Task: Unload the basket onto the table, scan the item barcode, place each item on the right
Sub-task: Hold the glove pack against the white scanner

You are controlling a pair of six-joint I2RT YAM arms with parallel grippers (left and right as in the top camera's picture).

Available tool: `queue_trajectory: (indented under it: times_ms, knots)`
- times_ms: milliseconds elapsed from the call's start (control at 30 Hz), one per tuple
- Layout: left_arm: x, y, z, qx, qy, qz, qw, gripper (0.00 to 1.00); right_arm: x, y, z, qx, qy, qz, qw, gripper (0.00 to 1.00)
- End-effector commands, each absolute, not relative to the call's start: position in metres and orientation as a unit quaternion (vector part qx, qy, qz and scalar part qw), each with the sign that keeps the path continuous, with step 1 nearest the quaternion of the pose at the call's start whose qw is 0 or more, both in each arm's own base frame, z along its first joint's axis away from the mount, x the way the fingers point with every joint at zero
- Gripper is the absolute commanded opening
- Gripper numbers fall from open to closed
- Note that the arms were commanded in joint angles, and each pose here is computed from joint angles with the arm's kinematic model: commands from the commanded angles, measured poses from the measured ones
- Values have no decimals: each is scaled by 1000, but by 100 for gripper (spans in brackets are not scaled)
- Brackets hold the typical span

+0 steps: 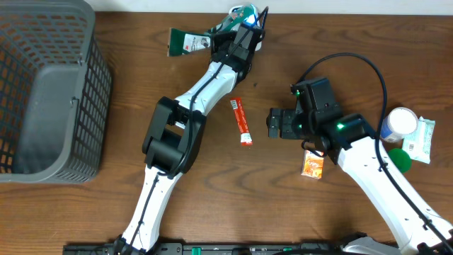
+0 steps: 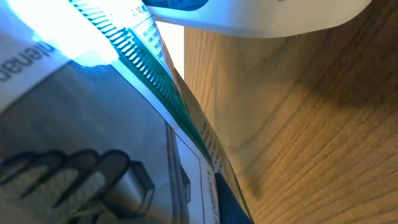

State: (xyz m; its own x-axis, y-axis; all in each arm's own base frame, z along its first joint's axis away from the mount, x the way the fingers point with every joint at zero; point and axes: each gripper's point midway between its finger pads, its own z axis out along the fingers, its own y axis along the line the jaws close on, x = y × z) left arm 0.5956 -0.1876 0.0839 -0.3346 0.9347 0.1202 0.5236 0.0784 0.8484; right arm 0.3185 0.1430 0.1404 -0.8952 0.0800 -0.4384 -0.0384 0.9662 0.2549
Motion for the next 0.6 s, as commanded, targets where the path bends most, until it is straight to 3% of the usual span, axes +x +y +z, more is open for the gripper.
queue_trajectory:
  times_ms: [0,300,567]
  knots:
    - [593,-184,72,530,695,430,225,7,320,140,142,11,965,126,232,99]
    - [599,-187,81,521,692,435,243,7,320,140,142,11,965,126,232,99]
    - [612,-189,172,467,680,455,336,7,320,140,142,11,965,126,232,99]
